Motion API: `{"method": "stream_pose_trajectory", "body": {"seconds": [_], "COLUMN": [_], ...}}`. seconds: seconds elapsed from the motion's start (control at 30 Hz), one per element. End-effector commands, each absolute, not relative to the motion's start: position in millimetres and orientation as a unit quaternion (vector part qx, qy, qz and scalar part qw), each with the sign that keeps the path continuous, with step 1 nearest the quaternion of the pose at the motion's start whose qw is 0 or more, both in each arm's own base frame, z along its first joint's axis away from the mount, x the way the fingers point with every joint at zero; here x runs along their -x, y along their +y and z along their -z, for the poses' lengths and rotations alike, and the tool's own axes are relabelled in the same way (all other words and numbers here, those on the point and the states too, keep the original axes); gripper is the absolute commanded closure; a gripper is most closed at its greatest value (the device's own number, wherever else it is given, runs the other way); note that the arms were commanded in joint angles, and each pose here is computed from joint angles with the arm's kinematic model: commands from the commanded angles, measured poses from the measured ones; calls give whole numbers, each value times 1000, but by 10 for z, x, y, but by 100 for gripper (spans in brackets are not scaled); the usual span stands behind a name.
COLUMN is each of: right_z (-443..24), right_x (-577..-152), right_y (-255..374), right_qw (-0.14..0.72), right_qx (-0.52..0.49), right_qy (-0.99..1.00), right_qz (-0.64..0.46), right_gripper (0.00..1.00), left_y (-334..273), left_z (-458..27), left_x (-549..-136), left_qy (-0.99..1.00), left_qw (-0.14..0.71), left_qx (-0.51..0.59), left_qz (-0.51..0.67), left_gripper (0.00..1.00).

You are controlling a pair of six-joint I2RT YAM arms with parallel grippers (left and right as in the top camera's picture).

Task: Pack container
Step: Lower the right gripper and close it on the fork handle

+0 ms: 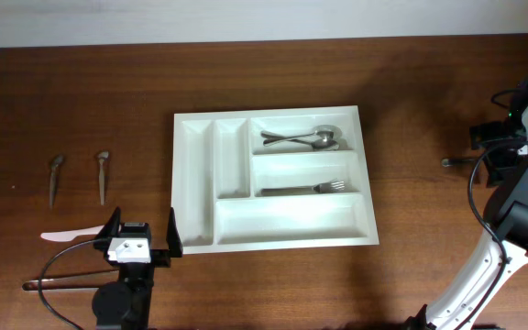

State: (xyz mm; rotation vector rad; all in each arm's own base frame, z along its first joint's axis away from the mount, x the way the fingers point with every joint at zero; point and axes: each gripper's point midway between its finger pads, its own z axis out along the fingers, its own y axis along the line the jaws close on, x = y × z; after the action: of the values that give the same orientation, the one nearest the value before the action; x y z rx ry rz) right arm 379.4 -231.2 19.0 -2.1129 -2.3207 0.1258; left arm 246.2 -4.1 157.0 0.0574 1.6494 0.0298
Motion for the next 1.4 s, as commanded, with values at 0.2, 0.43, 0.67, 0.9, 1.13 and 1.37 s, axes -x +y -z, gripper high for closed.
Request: {"method": "stream_pose_trajectory", "body": {"seconds": [0.2,0.43,0.67,0.9,1.13,1.37], "right_z": [6,4,5,6,5,31], "right_x": [-3771,-3782,-3807,-3813,-3806,-3784], "right_y": [-2279,-2343,-2374,-2376,-2373,-2359], "right_qw": [20,10,3,2,3,10], "right_qx": [661,642,625,626,626,626], "right_qy": [-749,-764,-778,-777,-778,-778], "right_qz": [-45,-57,-60,-60,-60,-61], "right_gripper": [0,4,6,5,5,5], "left_y": [-44,-44,-44,-44,-44,-44], "left_z": [-1559,-1559,-1559,-1559,-1559,-1559], "left_x": [-2459,-2459,-2459,-2459,-2459,-2459], "left_qy": [734,734,734,734,734,734], "left_qw": [678,678,678,678,678,678], "left_qx": [-32,-32,-32,-32,-32,-32], "left_qz": [-19,-19,-19,-19,-19,-19], "left_gripper": [1,1,1,1,1,1]}}
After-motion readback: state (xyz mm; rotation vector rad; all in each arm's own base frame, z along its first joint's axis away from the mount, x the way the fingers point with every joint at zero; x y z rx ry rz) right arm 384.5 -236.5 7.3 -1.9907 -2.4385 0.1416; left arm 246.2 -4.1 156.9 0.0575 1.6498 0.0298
